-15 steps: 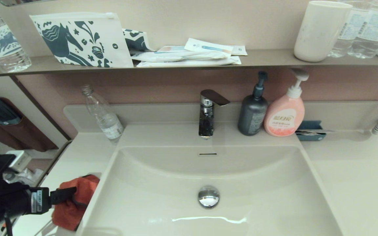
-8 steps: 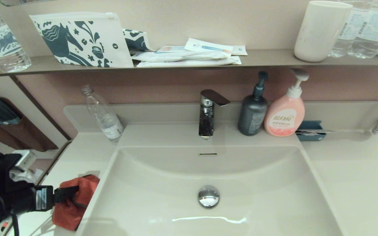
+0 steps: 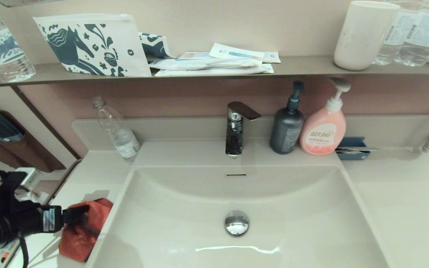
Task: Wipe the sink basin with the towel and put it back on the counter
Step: Pick up the cloth
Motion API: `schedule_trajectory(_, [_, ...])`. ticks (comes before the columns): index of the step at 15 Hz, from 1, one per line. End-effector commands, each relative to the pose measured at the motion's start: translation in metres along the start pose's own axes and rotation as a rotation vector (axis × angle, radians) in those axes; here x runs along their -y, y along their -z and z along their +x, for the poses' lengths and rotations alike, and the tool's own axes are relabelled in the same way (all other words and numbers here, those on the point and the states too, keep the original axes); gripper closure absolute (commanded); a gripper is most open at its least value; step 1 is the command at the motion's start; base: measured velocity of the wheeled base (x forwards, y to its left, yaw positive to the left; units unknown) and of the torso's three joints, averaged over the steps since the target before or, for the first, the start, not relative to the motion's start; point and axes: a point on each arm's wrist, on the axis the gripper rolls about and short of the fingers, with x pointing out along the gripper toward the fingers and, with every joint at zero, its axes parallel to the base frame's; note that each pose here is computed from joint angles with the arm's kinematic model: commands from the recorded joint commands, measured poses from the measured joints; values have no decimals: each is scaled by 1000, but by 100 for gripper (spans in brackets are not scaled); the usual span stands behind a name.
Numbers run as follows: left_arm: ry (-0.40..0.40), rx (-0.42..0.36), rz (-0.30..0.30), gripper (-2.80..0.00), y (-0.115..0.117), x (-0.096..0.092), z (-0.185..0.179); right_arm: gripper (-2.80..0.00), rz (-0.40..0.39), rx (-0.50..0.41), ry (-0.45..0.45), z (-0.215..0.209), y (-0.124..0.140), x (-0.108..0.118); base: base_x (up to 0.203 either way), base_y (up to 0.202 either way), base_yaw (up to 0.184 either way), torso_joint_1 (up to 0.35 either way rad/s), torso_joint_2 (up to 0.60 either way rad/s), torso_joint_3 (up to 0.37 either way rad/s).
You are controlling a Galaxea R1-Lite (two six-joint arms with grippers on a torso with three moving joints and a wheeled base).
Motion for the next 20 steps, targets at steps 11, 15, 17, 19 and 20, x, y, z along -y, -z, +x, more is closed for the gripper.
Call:
schedule_trajectory(11, [30,-25,-13,-280,16,-19,29,0,-1,-1,-1,0,0,0,0,0,0,0,0,0])
schedule_trajectory(15, [24,-7,-6,0,17,-21,35,0,-1,-1,-1,0,0,0,0,0,0,0,0,0])
schedule_trajectory(17, [22,-1,-4,0,16,-22,34,0,-1,-1,-1,0,0,0,0,0,0,0,0,0])
schedule_trajectory(19, [20,2,-4,0,15,-22,34,0,-1,-1,-1,0,0,0,0,0,0,0,0,0])
schedule_trajectory(20, [14,4,-6,0,15,-23,33,0,1,-1,-1,0,0,0,0,0,0,0,0,0])
